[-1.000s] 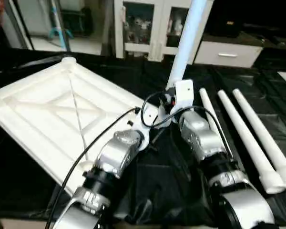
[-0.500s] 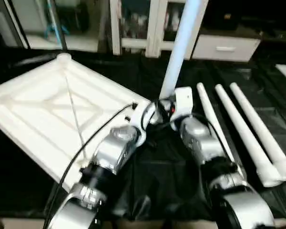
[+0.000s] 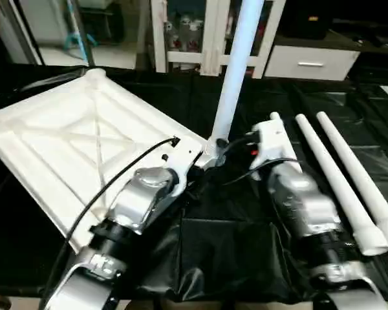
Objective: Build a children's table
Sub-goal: Insert table leg to table base, then rotate leg to tighten
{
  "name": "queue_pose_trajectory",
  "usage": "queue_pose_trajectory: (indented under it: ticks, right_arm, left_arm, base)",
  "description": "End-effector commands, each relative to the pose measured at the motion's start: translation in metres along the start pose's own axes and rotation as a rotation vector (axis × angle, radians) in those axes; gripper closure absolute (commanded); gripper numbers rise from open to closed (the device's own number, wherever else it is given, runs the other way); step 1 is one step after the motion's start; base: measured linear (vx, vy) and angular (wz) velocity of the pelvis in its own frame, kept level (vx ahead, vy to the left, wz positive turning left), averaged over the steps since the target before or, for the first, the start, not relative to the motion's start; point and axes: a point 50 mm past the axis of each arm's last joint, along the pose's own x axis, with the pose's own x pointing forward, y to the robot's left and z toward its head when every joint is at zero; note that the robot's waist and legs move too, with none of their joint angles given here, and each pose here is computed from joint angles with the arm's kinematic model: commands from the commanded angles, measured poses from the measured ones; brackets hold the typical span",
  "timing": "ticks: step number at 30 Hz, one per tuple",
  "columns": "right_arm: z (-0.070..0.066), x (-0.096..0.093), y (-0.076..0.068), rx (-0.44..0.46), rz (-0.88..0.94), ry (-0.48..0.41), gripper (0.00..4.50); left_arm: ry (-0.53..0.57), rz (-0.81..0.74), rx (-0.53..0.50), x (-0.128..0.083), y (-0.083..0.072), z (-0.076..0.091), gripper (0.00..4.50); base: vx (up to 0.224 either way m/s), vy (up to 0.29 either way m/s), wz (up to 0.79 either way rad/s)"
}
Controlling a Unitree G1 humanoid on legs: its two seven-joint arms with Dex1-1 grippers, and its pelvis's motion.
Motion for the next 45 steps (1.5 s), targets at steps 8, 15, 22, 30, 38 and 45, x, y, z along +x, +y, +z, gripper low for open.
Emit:
queue_pose_trajectory:
  ticks: [8, 15, 22, 30, 38, 45]
  right_arm:
    - [0.014, -0.042, -0.005, -0.072, 0.266, 0.084, 0.12]
    - [0.008, -0.063, -0.009, -0.129, 0.397, 0.209, 0.12]
    - [-0.004, -0.073, -0.010, -0.175, 0.474, 0.301, 0.12]
    - [-0.007, -0.058, -0.011, -0.225, 0.426, 0.280, 0.12]
    - [-0.013, -0.049, -0.007, -0.242, 0.449, 0.281, 0.12]
    - [-0.019, -0.045, -0.007, -0.270, 0.470, 0.302, 0.48]
  left_arm:
    - [-0.023, -0.217, 0.113, -0.020, -0.009, 0.002, 4.50]
    - [-0.008, -0.342, 0.176, -0.033, -0.013, -0.004, 4.50]
    - [0.002, -0.412, 0.243, -0.043, -0.013, -0.005, 4.50]
    - [0.001, -0.446, 0.276, -0.047, -0.015, -0.003, 4.50]
    - [0.002, -0.444, 0.289, -0.046, -0.016, -0.002, 4.50]
    - [0.008, -0.442, 0.290, -0.047, -0.016, -0.004, 4.50]
  base:
    - [0.021, -0.010, 0.04]
    - [0.037, -0.012, 0.01]
    - [0.000, 0.000, 0.00]
    - [-0.008, 0.001, 0.00]
    - [0.000, 0.000, 0.00]
    - [0.000, 0.000, 0.00]
